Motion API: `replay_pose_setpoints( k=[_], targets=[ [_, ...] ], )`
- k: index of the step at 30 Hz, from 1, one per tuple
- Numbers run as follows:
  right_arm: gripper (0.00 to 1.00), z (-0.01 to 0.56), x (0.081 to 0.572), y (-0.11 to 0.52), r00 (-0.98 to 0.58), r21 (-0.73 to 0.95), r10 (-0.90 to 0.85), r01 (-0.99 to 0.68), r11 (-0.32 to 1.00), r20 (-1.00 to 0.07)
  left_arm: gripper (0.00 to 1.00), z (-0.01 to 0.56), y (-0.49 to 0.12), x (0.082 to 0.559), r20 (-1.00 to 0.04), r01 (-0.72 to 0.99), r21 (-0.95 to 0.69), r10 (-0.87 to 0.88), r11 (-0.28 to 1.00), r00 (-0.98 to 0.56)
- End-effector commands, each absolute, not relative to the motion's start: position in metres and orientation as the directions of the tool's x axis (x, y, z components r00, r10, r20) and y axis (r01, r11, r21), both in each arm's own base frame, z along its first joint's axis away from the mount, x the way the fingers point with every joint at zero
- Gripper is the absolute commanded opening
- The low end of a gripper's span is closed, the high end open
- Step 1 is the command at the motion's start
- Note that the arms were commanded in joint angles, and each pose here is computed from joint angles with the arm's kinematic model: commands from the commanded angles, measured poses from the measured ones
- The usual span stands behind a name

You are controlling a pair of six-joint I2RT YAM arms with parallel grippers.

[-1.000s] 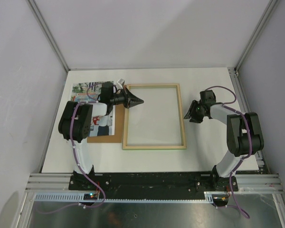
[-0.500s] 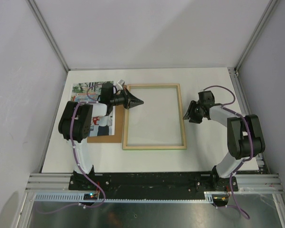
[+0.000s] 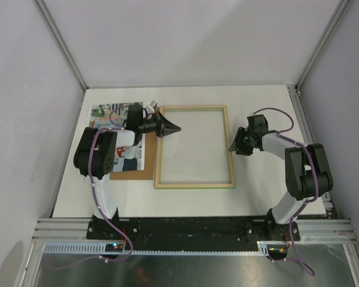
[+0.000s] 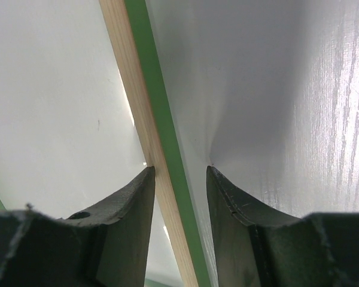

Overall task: Put the photo into the frame
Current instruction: Place the glass panel in the frame body.

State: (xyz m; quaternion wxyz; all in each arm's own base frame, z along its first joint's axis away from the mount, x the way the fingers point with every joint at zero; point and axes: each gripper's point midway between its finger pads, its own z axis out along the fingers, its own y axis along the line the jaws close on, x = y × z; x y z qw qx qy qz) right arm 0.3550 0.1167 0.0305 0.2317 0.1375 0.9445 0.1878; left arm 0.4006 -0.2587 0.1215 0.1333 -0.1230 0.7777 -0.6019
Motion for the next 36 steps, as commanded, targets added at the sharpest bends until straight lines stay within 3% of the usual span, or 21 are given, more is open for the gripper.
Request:
replay_pose_setpoints(
  k=[1, 26, 36],
  targets=[
    [0.43, 0.022, 0.357, 0.116, -0.858, 0.397, 0.330, 0.164, 0.903, -0.394, 0.00, 0.128, -0.261, 0.393, -0.063, -0.007, -0.976, -0.310, 0.220, -0.949],
    [0.41, 0.014, 0.355, 0.113, -0.864, 0.379, 0.329, 0.178, 0.908, -0.382, 0.00, 0.115, -0.252, 0.383, -0.059, -0.016, -0.970, -0.299, 0.244, -0.952],
    [0.40, 0.013, 0.355, 0.115, -0.866, 0.383, 0.327, 0.175, 0.907, -0.379, 0.00, 0.127, -0.249, 0.387, -0.150, 0.066, -0.962, -0.311, 0.264, -0.939]
  ],
)
